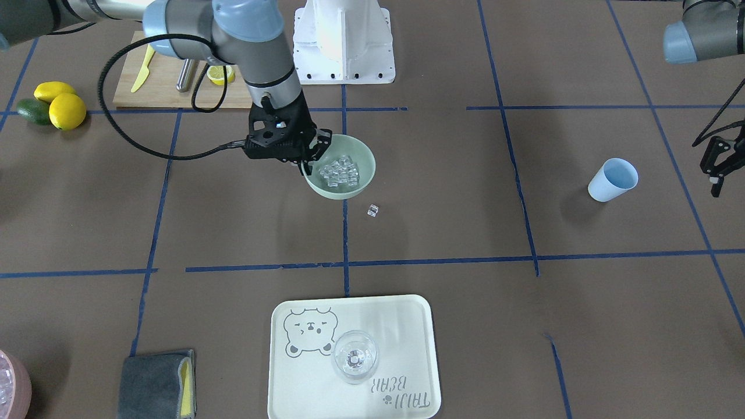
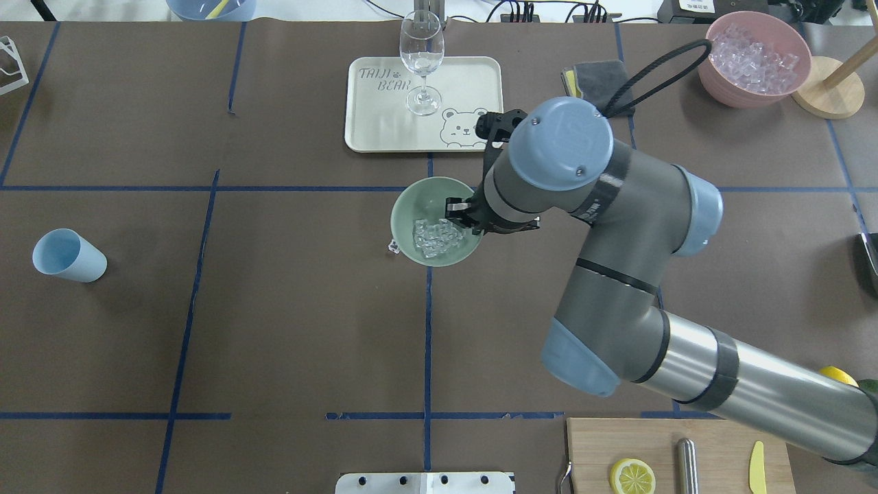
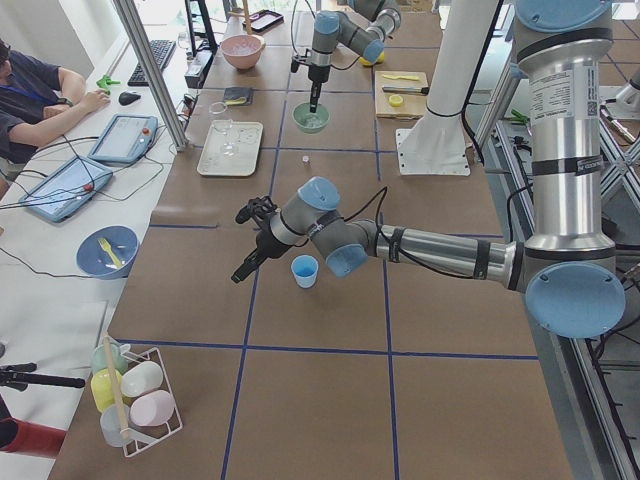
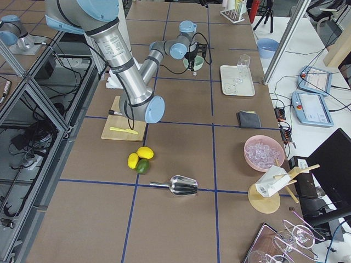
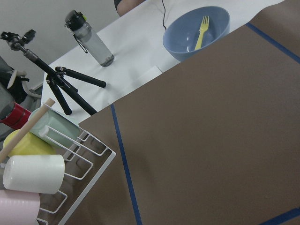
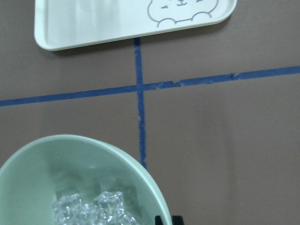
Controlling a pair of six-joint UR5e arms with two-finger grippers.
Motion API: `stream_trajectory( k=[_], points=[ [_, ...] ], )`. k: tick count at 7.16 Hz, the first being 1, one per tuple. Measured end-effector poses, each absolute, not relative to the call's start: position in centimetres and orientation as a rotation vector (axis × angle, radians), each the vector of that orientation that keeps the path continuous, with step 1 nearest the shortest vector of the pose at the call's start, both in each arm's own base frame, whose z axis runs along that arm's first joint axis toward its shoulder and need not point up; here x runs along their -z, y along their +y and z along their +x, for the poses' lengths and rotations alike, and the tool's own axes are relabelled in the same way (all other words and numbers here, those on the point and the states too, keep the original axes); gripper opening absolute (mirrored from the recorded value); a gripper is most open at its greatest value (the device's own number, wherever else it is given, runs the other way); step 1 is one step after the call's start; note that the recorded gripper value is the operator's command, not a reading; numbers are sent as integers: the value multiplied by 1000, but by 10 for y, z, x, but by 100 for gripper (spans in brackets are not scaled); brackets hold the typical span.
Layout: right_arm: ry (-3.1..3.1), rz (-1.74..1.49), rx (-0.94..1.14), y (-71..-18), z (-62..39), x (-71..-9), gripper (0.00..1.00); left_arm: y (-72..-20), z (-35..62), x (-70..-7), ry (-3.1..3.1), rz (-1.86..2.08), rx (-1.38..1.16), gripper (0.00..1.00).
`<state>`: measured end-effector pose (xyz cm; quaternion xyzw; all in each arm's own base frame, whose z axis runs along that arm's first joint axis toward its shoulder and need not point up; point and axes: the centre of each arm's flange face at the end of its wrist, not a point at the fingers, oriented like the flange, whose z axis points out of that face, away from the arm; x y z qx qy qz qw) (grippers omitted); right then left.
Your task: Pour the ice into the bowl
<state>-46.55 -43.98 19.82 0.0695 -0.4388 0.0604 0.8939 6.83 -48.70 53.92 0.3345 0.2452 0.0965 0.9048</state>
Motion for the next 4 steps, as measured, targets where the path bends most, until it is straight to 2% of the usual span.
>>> stream_trajectory(
  k=[4],
  points=[
    [-865,130,-75,-450,-358,-309,0,-503,51,-535,644,458,-198,100]
  ],
)
